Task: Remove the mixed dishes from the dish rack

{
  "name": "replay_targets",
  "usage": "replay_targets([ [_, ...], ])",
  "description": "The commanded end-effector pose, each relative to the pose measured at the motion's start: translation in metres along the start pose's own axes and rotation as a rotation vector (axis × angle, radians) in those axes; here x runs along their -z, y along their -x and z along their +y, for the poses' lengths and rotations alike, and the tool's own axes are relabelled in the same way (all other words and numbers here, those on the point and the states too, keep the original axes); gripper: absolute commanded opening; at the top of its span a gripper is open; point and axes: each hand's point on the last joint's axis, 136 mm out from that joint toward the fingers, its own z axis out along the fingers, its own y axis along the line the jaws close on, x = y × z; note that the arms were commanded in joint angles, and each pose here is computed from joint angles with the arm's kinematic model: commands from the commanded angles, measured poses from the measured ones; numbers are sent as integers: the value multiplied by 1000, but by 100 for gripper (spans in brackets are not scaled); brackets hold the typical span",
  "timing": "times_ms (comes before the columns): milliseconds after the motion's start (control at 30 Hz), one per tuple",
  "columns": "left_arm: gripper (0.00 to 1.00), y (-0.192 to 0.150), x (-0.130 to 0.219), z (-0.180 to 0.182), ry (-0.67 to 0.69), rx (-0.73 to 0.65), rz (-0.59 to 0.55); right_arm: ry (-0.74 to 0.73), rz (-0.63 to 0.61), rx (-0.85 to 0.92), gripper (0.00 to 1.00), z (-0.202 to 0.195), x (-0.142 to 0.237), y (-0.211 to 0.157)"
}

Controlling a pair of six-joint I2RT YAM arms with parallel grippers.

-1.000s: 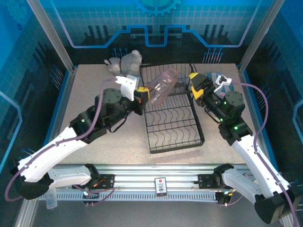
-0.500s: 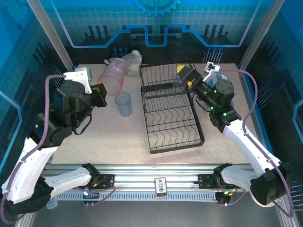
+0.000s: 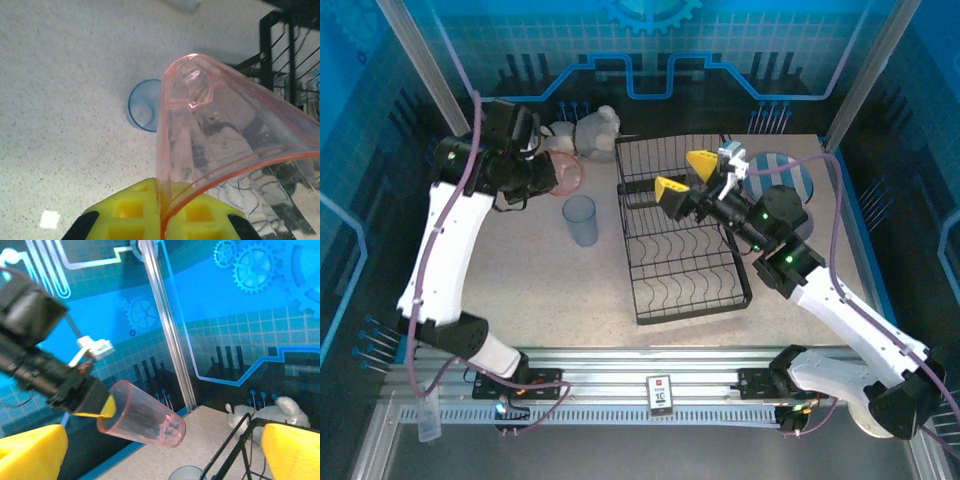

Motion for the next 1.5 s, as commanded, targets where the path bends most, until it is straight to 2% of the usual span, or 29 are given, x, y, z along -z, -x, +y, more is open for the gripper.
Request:
replay_targets([
  [0, 0, -14, -3, -3, -24, 21, 129, 7, -46, 198, 100, 10, 13, 6],
  [433, 0, -15, -41, 12, 90, -8, 259, -58, -20, 223, 100, 4, 53, -15],
  [1133, 0, -18, -105, 24, 146, 13, 335, -63, 17, 217, 100, 5, 68, -26],
  [1300, 0, -21, -119, 27, 153, 12, 353, -96, 66, 211, 100, -5, 71, -50],
  [1467, 4, -21, -127, 29, 159, 10, 362, -124, 82, 178, 100, -12, 78, -64],
])
